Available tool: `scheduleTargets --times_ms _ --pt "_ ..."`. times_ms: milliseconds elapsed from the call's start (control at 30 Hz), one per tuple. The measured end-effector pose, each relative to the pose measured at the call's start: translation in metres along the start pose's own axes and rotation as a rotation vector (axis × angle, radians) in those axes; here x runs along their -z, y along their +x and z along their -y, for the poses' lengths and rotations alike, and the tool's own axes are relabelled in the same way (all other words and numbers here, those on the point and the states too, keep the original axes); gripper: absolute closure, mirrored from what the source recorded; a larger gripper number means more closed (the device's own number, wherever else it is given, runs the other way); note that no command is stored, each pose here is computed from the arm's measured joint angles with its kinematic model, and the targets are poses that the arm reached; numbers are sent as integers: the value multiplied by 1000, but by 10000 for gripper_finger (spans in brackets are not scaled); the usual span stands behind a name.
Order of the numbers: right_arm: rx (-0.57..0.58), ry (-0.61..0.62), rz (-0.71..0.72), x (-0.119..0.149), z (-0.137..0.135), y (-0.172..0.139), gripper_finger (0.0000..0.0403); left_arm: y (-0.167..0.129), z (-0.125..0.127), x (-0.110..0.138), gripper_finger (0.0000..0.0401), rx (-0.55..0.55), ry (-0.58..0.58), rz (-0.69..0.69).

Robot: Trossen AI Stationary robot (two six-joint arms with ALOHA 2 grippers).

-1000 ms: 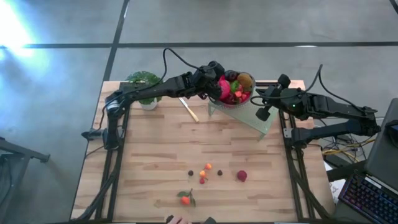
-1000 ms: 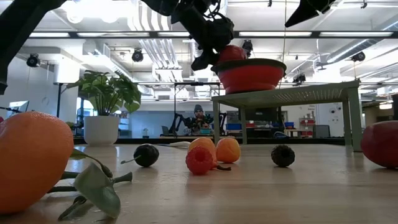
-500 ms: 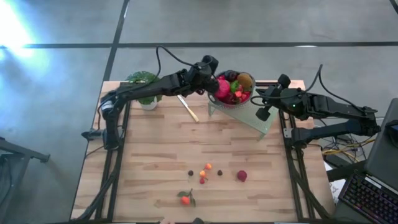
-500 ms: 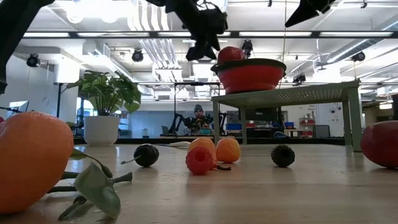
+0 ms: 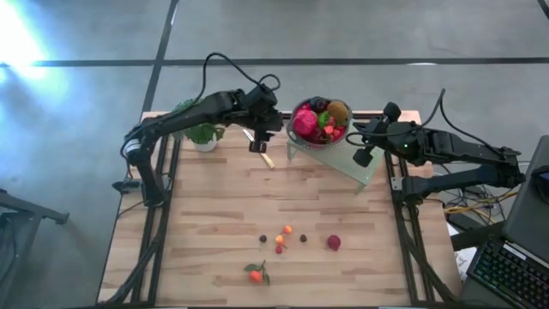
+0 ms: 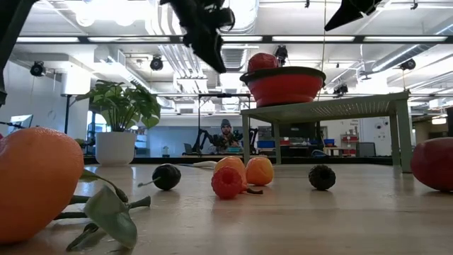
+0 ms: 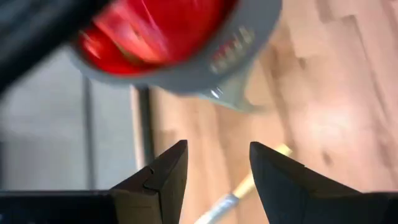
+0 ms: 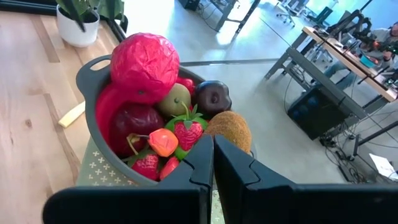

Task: Pick & Place Fruit
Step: Put the black cherry into the red gray colander on the shelf

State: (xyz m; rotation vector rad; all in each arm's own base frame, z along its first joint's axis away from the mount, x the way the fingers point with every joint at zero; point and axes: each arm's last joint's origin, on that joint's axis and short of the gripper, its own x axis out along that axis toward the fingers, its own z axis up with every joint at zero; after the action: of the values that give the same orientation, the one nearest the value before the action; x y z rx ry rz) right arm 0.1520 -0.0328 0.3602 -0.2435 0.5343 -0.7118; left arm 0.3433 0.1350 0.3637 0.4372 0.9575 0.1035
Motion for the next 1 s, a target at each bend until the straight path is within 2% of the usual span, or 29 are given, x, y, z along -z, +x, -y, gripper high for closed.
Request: scheduleTargets --times_ms 200,433,600,800,1000 --pt "0 2 -1 0 0 0 394 28 17 24 223 151 -89 -94" --pt "0 -3 -2 0 0 0 394 47 71 35 223 305 -144 -213" --pt "-1 6 -3 0 -1 1 394 49 127 37 223 397 -149 -202" --pt "1 32 11 -2 0 1 394 32 197 30 223 465 -147 -118" --pt "0 74 13 -2 0 1 394 21 265 21 223 513 -45 11"
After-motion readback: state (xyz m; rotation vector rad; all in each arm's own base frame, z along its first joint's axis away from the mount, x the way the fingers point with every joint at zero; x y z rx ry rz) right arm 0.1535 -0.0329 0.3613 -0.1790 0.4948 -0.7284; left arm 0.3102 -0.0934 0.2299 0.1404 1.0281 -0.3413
